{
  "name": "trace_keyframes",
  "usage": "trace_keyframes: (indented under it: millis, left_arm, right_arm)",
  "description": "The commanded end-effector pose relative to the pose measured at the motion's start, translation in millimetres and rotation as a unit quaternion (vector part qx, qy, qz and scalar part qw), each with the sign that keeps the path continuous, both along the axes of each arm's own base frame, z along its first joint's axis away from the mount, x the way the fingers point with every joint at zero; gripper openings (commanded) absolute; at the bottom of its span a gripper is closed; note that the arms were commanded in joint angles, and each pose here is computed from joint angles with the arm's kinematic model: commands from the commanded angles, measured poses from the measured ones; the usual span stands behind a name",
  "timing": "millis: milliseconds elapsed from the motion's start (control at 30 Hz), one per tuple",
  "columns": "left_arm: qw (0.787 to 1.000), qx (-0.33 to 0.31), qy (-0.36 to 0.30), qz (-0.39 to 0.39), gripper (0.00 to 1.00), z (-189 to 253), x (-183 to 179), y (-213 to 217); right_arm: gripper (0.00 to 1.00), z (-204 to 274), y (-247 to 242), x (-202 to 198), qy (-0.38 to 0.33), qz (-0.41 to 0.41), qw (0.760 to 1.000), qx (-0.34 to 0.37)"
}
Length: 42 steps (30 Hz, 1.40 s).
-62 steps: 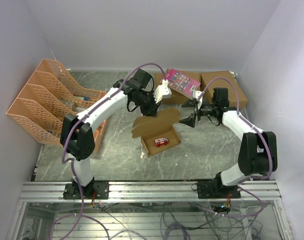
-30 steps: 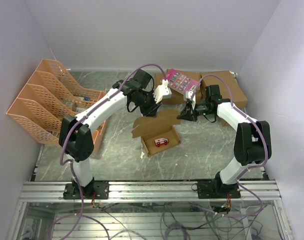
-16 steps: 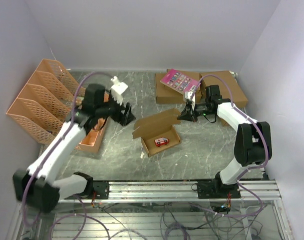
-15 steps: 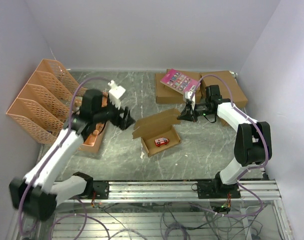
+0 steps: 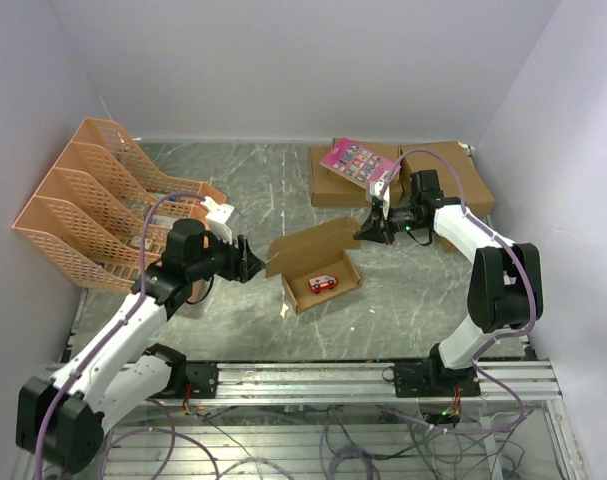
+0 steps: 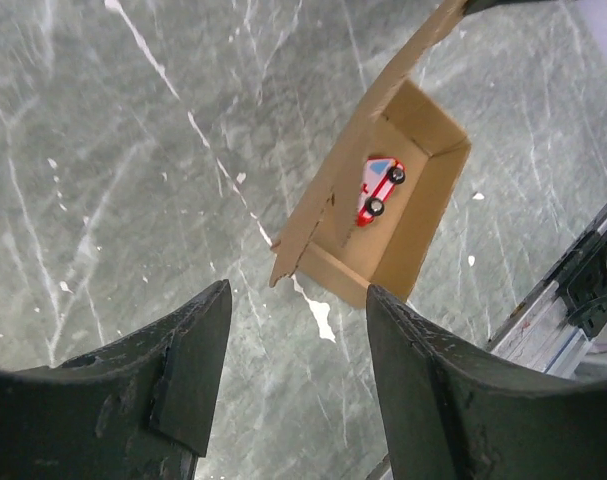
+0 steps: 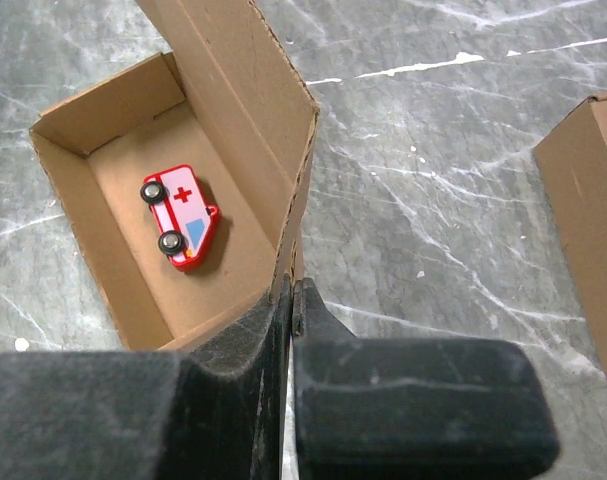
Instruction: Fold the paper box
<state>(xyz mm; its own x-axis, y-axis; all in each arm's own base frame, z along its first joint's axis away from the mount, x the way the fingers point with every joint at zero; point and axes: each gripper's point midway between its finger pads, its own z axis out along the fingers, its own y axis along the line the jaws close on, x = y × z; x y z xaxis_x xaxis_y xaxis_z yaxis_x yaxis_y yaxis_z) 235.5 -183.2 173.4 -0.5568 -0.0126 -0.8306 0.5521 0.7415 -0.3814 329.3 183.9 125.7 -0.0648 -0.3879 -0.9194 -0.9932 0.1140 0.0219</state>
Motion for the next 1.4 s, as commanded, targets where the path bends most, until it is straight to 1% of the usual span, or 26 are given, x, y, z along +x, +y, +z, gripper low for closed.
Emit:
trace_keyframes:
  millis: [0, 100, 300, 433, 500, 700, 767, 1067, 1100, 1133, 1200, 1267, 1367]
  left_arm:
    - [0.999, -0.022, -0.014, -0.029, 0.66, 4, 8, -16]
    - [0.999, -0.027, -0.016, -0.032, 0.64, 1, 11, -21]
    - [0.999, -0.02, -0.003, -0.042, 0.55, -13, 12, -27]
    - [0.999, -0.005, 0.008, -0.049, 0.54, -25, 12, -34]
    - [0.999, 0.004, 0.015, -0.048, 0.52, -31, 13, -36]
    - [0.998, 0.017, 0.033, -0.046, 0.31, -43, 15, -39]
    - [0.998, 0.021, 0.034, -0.043, 0.26, -43, 17, -39]
    - [0.999, 0.022, 0.019, -0.033, 0.26, -33, 21, -40]
    - [0.999, 0.022, 0.017, -0.031, 0.24, -32, 21, -41]
    - [0.999, 0.02, 0.014, -0.031, 0.18, -30, 21, -43]
    - [1.0, 0.018, 0.011, -0.02, 0.11, -27, 23, -45]
    - [1.0, 0.013, 0.007, -0.006, 0.07, -21, 24, -48]
    - [1.0, 0.009, -0.004, 0.024, 0.07, -11, 31, -52]
  right_arm:
    - [0.0, 6, 1, 4, -0.005, -0.002, 1.0, -0.001]
    - [0.0, 6, 1, 4, -0.004, -0.005, 1.0, -0.001]
    - [0.0, 4, 2, 4, 0.0, -0.005, 1.0, 0.0]
    - [0.0, 3, 2, 4, 0.001, -0.005, 1.0, 0.0]
    - [0.0, 3, 2, 4, 0.001, -0.006, 1.0, -0.001]
    - [0.0, 3, 2, 4, 0.003, -0.006, 1.0, 0.0]
    - [0.0, 2, 2, 4, 0.005, -0.007, 1.0, -0.001]
    - [0.0, 3, 4, 3, 0.006, -0.01, 1.0, -0.002]
    - [0.0, 3, 5, 4, 0.007, -0.014, 1.0, -0.004]
    - [0.0, 4, 5, 4, 0.007, -0.017, 1.0, -0.006]
    - [0.0, 5, 6, 5, 0.019, -0.031, 0.999, -0.009]
    - [0.0, 9, 7, 10, 0.025, -0.053, 0.998, -0.01]
    - [0.0, 16, 10, 15, 0.022, -0.084, 0.996, -0.014]
